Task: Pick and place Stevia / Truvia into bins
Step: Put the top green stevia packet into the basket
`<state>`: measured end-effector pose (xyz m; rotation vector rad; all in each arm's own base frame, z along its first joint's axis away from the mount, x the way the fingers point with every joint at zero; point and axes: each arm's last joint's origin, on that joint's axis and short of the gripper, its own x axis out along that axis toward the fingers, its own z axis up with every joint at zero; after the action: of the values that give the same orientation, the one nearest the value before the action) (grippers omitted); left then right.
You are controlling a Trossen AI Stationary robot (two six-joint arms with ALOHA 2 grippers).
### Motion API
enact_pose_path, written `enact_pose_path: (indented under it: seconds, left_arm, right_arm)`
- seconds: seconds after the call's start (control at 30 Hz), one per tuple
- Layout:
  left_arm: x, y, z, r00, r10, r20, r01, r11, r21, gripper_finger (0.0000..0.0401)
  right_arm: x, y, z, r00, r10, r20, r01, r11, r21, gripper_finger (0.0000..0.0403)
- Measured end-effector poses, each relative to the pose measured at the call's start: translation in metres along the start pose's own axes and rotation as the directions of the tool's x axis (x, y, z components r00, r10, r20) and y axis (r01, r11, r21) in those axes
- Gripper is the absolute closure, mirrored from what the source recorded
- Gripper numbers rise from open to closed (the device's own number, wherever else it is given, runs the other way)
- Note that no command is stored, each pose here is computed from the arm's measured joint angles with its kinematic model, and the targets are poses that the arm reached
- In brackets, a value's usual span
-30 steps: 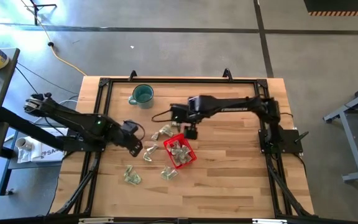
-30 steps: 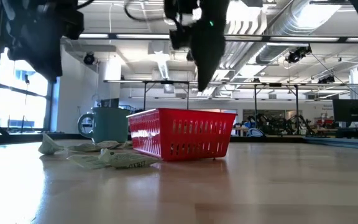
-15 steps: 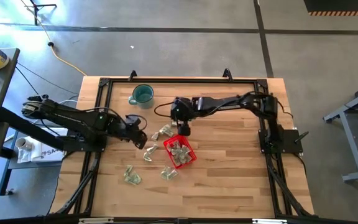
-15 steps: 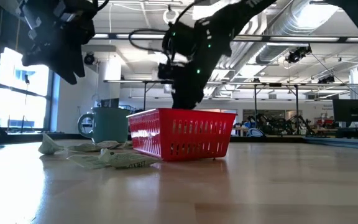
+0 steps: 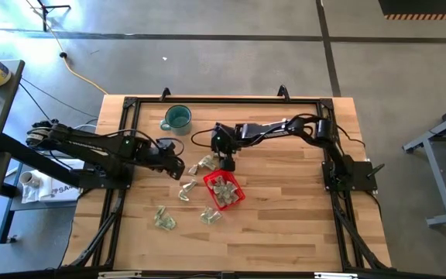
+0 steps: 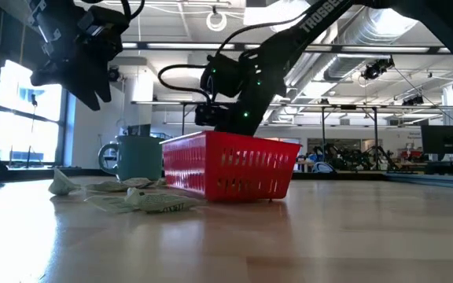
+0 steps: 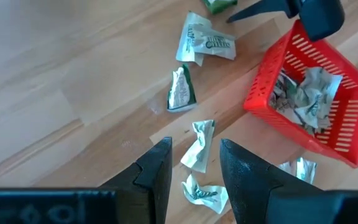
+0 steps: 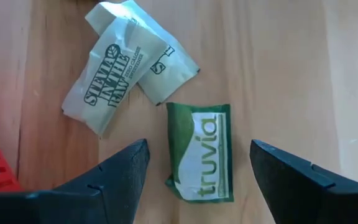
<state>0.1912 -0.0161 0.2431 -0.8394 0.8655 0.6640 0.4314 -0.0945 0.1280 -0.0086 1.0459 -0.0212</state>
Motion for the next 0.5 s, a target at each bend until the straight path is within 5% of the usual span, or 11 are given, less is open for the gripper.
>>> enact_pose_path:
  seconds: [0.2,0.5]
  left_arm:
    - [0.0,0.002,-0.001,1.0,0.013,-0.018,-0.013,1.0,0.004,0.0233]
    - [0.0,0.002,-0.001,1.0,0.013,-0.024,-0.013,1.0,0.005,0.0233]
  right_arm:
    - [0.003,-0.002,-0.001,1.0,-0.02,-0.009,0.02,1.0,0.006,0.0156]
    - [0.001,-0.021,-0.004,0.999,-0.036,-0.034,0.04,0.994,0.098,0.0306]
